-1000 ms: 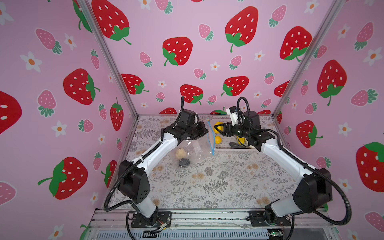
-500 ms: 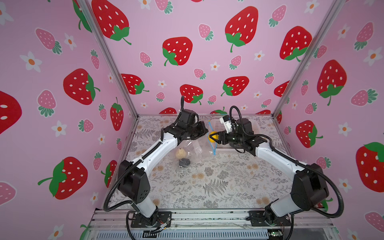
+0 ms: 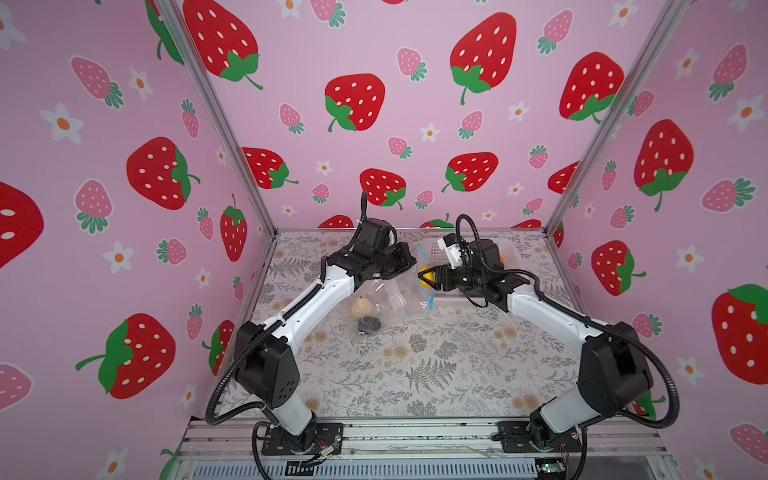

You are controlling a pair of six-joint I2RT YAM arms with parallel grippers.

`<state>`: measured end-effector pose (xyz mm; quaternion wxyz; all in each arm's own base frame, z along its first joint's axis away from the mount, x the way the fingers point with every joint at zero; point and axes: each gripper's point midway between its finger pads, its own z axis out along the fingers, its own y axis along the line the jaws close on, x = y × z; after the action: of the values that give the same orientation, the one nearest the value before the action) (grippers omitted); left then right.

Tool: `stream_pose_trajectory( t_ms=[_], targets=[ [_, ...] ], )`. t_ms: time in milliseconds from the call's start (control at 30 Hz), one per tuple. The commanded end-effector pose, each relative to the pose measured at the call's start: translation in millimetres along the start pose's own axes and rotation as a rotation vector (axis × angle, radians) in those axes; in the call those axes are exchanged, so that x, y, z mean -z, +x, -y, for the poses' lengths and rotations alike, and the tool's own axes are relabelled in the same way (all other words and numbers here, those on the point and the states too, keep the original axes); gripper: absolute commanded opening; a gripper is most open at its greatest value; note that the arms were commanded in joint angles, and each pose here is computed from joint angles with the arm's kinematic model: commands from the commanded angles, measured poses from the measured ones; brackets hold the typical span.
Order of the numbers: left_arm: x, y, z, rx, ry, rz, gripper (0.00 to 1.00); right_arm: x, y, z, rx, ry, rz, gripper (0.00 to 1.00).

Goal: Place the food in the zip-top bag and seal the zipper
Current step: 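Carry the yellow fruit to the bag mouth beside the left gripper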

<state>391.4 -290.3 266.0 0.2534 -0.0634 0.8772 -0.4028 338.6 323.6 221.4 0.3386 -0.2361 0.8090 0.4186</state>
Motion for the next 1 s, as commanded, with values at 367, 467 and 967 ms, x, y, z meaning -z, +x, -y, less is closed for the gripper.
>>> stream_pose_trajectory(
  t_ms=[367,467,967],
  targets=[
    [17.3,-8.7,24.4,-0.027,0.049,0.040,0.00,-4.6,6.4,12.5,0.015,0.052,-0.027,0.57],
    [16.5,-8.7,24.0,-0.027,0.047,0.040,0.00,-5.0,6.8,13.5,0.014,0.057,-0.029,0.60],
    [13.8,-7.9,22.1,-0.025,0.044,0.034,0.00,-4.9,6.1,14.9,0.020,0.066,-0.029,0.72]
  ],
)
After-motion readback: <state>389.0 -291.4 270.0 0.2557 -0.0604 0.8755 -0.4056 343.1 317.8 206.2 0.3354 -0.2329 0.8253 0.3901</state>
